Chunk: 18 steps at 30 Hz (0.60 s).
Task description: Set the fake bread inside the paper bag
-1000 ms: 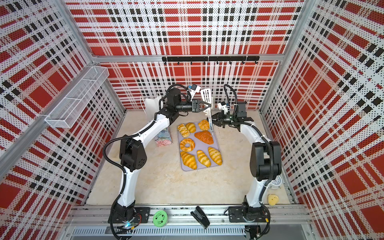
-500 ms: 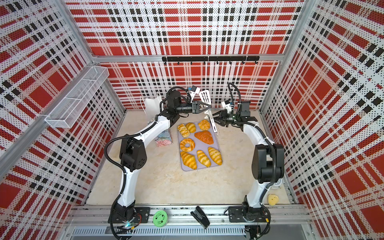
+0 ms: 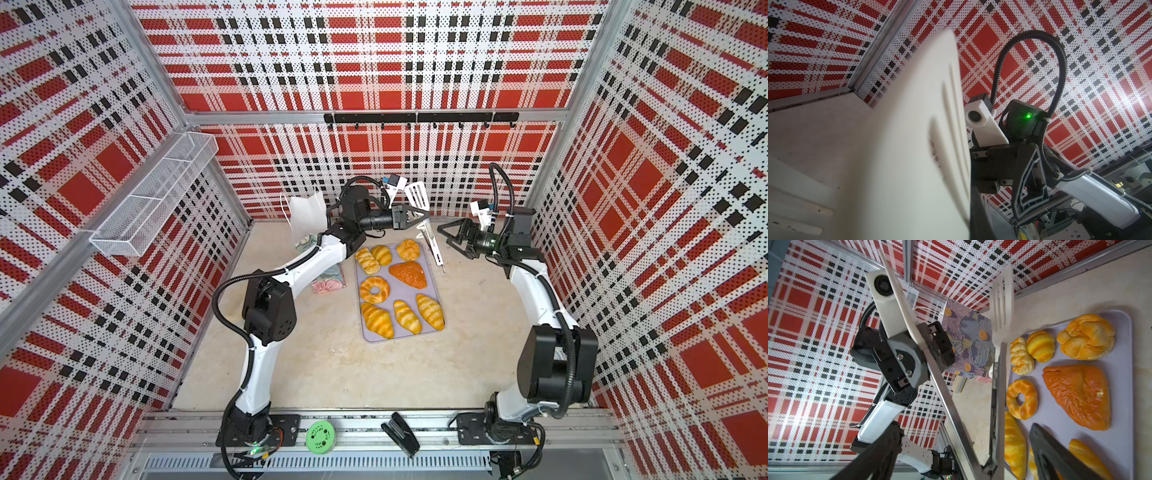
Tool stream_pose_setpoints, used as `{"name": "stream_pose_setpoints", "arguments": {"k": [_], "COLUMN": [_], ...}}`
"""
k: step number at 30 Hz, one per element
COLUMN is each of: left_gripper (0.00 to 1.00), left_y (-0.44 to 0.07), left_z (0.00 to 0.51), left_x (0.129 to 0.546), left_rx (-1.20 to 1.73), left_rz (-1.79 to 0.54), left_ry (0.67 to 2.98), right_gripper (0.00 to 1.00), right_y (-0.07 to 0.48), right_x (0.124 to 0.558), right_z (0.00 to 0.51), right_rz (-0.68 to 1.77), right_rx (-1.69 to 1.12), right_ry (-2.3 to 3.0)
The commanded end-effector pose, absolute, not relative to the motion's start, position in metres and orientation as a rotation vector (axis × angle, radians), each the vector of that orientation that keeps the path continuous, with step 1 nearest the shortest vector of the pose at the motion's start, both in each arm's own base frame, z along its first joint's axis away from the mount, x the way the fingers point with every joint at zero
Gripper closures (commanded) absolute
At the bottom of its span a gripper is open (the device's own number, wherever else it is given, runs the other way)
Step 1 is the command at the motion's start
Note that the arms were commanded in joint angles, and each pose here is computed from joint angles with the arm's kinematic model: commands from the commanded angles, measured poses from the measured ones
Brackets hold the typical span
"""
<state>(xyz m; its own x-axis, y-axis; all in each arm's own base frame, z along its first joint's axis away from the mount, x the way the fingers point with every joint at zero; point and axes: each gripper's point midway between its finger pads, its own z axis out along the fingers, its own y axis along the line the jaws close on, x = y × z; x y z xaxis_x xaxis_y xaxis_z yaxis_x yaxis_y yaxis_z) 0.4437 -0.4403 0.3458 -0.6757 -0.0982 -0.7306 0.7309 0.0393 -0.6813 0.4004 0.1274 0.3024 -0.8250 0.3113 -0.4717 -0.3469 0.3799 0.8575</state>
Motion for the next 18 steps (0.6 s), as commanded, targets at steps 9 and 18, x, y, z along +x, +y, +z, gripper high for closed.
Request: {"name": "stream_pose_setpoints", "arguments": {"k": [9, 18], "left_gripper": [0.89, 0.89], "left_y": [-0.446, -0.451], "left_z": [0.4, 0.41], "left_x": [0.408, 0.392], "left_rx": [0.697, 0.735], "left_rz": [-1.634, -1.633], "left_ry": [1.539, 1.505], "right_gripper": [0.0, 0.03], "right_y": [0.135, 0.137], "right_x": [0.373, 0.374], "right_z": [0.316, 0.314], "right_rz": [1.536, 1.552], "right_rx": [-0.141, -0.144], "right_ry": [1.957, 1.954]}}
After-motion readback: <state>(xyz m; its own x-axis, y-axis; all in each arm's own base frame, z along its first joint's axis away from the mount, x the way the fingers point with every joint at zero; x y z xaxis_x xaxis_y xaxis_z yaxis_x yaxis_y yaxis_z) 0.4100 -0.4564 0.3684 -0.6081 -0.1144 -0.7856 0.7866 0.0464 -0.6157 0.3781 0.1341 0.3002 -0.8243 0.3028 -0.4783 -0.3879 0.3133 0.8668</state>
